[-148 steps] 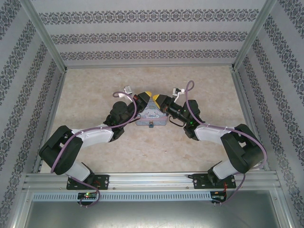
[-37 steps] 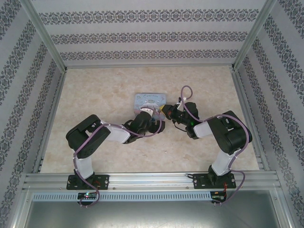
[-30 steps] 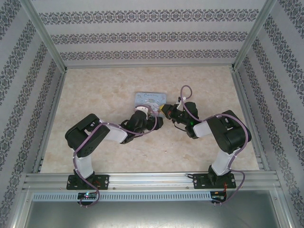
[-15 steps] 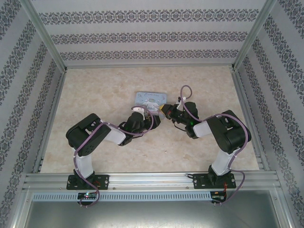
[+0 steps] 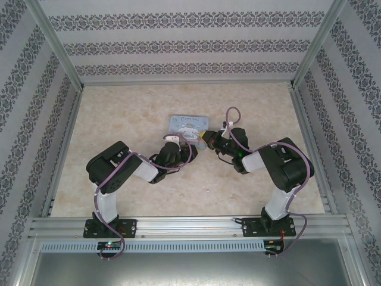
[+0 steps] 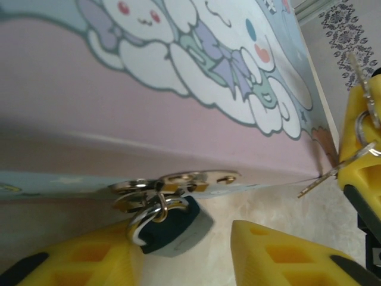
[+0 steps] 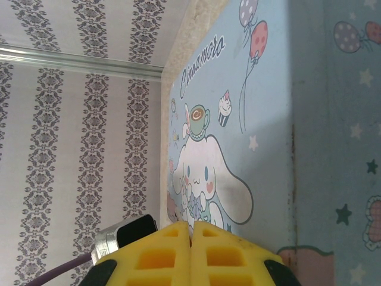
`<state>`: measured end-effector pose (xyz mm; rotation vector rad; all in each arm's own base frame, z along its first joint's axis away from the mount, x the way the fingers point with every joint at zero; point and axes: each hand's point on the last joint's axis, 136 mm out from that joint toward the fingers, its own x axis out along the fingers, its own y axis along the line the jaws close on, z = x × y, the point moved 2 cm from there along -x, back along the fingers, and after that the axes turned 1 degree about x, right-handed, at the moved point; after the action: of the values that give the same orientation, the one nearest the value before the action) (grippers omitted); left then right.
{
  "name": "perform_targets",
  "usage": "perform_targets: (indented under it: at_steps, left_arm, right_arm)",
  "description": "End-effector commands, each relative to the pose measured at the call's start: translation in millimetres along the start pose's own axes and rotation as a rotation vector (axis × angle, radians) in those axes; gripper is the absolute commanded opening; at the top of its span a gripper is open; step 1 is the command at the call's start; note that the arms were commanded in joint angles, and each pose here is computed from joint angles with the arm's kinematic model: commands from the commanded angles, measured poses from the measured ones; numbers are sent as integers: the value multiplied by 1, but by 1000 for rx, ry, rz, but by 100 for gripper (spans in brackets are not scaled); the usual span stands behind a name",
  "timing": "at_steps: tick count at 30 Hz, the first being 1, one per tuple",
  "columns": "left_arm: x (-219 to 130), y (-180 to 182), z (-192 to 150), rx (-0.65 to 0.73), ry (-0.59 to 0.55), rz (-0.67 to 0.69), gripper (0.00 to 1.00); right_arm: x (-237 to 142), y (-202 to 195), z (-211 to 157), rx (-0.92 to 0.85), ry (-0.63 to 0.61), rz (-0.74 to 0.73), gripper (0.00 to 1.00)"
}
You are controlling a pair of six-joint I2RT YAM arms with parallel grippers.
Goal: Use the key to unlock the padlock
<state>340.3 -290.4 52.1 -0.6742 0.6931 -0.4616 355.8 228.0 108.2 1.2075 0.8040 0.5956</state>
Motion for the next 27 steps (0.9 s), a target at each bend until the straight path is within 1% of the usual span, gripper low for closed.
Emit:
perform_targets:
  at_steps: [1,6,10,15,19,23,25,27]
  left_arm:
    - [0,8,-2,-30,-7,8,38]
    - [-2,11,0,-56,-30,12,31]
    - [-4,11,2,-78,-47,10,28]
    - [-6,12,3,-107,-64,7,20]
    - [-6,11,5,-114,-68,7,19]
    - [-6,12,5,-126,-73,12,13]
    - [-5,11,6,-144,-72,12,8]
    - [-4,9,6,-157,-52,17,5]
  right_arm:
    - [1,-19,-1,25,9,-56,0]
    - [1,-19,0,26,9,-55,0]
    - [1,-20,-1,26,11,-55,0]
    - [1,-20,-1,27,11,-57,0]
    - [1,-21,-1,28,9,-56,0]
    - [2,-20,-1,29,12,-54,0]
    - [1,-20,-1,32,10,-53,0]
    - [1,-13,0,32,9,-32,0]
